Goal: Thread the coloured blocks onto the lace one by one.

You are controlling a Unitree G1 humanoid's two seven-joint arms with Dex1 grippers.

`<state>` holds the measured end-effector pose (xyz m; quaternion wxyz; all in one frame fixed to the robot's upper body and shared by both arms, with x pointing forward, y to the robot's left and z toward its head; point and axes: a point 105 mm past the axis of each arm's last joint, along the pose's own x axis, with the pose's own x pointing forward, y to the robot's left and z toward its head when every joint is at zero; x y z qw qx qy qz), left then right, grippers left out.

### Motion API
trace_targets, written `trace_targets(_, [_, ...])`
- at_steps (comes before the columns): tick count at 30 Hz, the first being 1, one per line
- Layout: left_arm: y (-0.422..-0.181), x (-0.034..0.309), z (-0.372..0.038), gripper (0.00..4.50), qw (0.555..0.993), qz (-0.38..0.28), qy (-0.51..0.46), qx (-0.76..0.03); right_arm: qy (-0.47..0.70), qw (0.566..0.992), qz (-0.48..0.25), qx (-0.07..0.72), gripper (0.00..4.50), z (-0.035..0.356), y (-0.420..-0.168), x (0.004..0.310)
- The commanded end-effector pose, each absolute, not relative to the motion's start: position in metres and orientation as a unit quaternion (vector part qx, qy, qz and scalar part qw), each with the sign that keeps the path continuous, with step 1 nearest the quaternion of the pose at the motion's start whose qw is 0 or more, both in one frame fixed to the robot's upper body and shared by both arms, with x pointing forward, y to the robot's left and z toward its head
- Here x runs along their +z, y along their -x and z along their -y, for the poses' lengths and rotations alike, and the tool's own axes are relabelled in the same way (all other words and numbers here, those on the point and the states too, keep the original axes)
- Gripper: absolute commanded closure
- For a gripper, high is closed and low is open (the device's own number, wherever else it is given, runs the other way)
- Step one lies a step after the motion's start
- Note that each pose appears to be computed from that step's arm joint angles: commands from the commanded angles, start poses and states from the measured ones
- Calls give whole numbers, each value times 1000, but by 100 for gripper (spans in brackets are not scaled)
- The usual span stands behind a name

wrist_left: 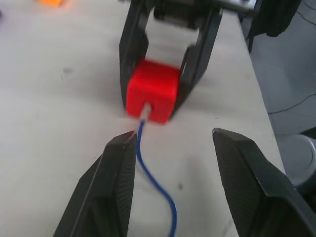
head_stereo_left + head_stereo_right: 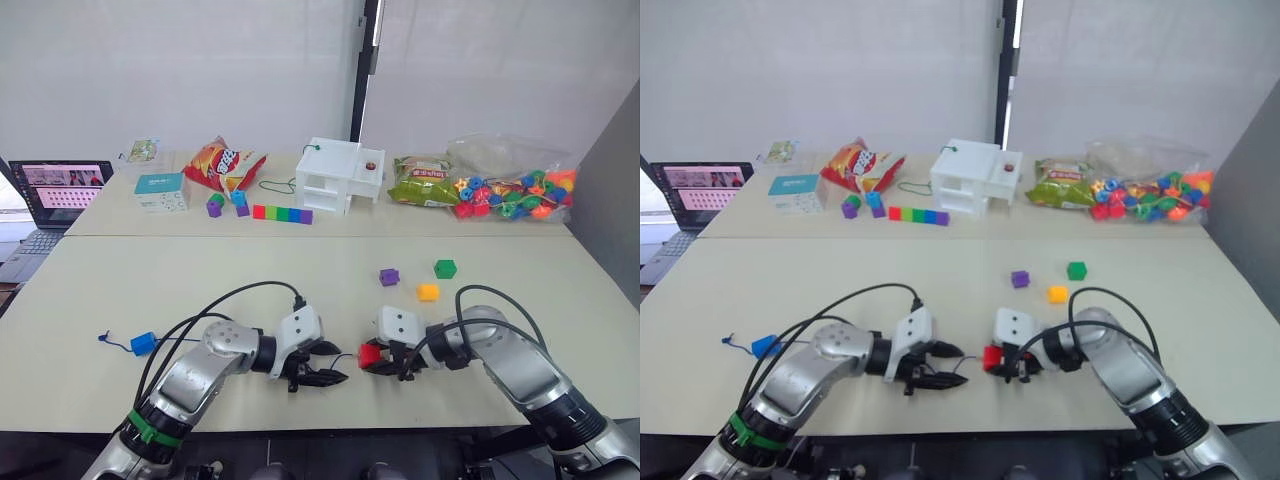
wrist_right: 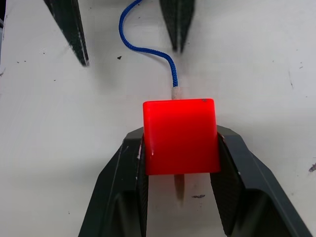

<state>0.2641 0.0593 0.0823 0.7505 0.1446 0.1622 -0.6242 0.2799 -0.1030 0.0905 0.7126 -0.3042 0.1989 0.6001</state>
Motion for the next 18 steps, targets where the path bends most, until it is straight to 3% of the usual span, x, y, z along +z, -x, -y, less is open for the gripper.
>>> trace_targets(1, [-270,86,-61,193,766,-136,-166,-607,303,705,-209,606,333,102,-276,85])
trace_targets(5, [-273,82,-61,193,775,-134,-169,-594,304,706,-208,605,333,103,-276,86])
trace_targets(8, [-272,71,-60,272,772,-144,-173,-595,304,706,-206,605,333,102,-277,89])
trace_targets(13, [-272,74,-55,440,767,-131,-170,-605,305,707,-205,605,333,102,-277,90])
trace_targets(18, [-274,82,-48,446,760,-116,-161,-619,304,708,-206,604,333,102,-277,90])
